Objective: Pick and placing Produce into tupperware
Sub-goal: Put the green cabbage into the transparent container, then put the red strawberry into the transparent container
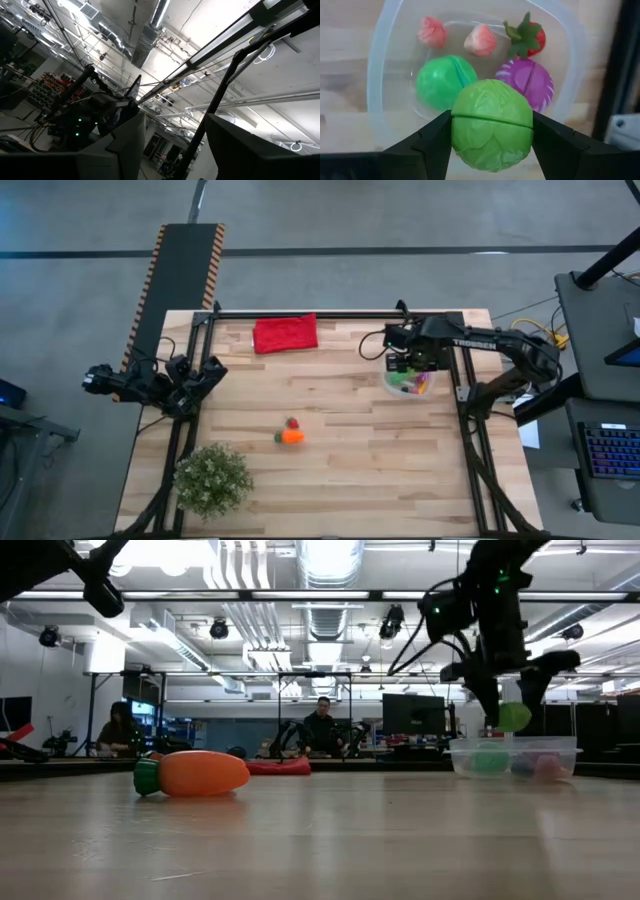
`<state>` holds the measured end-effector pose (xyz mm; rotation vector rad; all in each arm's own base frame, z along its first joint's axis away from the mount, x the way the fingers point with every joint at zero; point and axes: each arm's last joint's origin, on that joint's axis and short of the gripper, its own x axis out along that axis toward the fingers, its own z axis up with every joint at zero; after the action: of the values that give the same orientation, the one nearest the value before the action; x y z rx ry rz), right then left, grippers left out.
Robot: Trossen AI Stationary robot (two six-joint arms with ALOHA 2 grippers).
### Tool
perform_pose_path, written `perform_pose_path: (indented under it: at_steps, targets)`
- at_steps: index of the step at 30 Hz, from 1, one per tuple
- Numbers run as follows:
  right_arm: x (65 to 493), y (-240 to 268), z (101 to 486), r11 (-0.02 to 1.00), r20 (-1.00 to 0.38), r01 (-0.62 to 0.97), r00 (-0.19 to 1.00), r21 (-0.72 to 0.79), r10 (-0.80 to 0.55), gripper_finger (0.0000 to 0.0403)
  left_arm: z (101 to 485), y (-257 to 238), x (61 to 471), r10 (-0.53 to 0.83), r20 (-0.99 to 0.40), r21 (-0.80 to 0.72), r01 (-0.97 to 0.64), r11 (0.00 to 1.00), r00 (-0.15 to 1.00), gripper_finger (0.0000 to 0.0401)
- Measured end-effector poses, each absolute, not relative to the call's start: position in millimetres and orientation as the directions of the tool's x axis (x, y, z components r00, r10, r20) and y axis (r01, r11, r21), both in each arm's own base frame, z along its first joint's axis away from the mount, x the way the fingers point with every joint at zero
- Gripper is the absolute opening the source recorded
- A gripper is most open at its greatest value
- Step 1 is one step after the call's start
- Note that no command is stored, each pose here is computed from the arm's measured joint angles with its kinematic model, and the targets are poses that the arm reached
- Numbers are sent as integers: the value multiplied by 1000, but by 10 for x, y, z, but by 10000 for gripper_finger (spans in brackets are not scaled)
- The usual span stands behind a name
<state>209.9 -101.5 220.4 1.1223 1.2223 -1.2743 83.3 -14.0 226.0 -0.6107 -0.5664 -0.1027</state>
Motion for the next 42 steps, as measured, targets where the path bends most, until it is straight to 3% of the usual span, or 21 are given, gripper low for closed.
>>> perform_pose_path:
  at_steps: [6, 13, 19, 31, 38, 42]
  targets:
    - [2018, -1136, 2026, 35, -998, 998, -49, -51, -46, 230, 2259, -134, 833, 91, 529, -523, 239, 818, 844, 192]
    - [2074, -1302, 1927, 33, -991, 999, -9, -13, -137, 231, 2256, -122, 833, 134, 520, -541, 204, 816, 843, 192]
    - [2123, -1349, 1847, 79, -992, 996, -36, -46, -124, 233, 2256, -119, 833, 146, 518, -546, 195, 815, 843, 192]
    - [2387, -1431, 2212, 140, -966, 990, 67, 32, -249, 312, 2255, -120, 833, 143, 518, -545, 197, 815, 843, 192]
    - [2910, -1035, 2611, 369, -936, 912, 273, 178, -224, 311, 2256, -120, 833, 143, 518, -546, 197, 814, 843, 192]
    - [3389, -661, 2547, 499, -942, 847, 296, 184, -157, 302, 2256, -119, 833, 146, 518, -547, 196, 814, 843, 192]
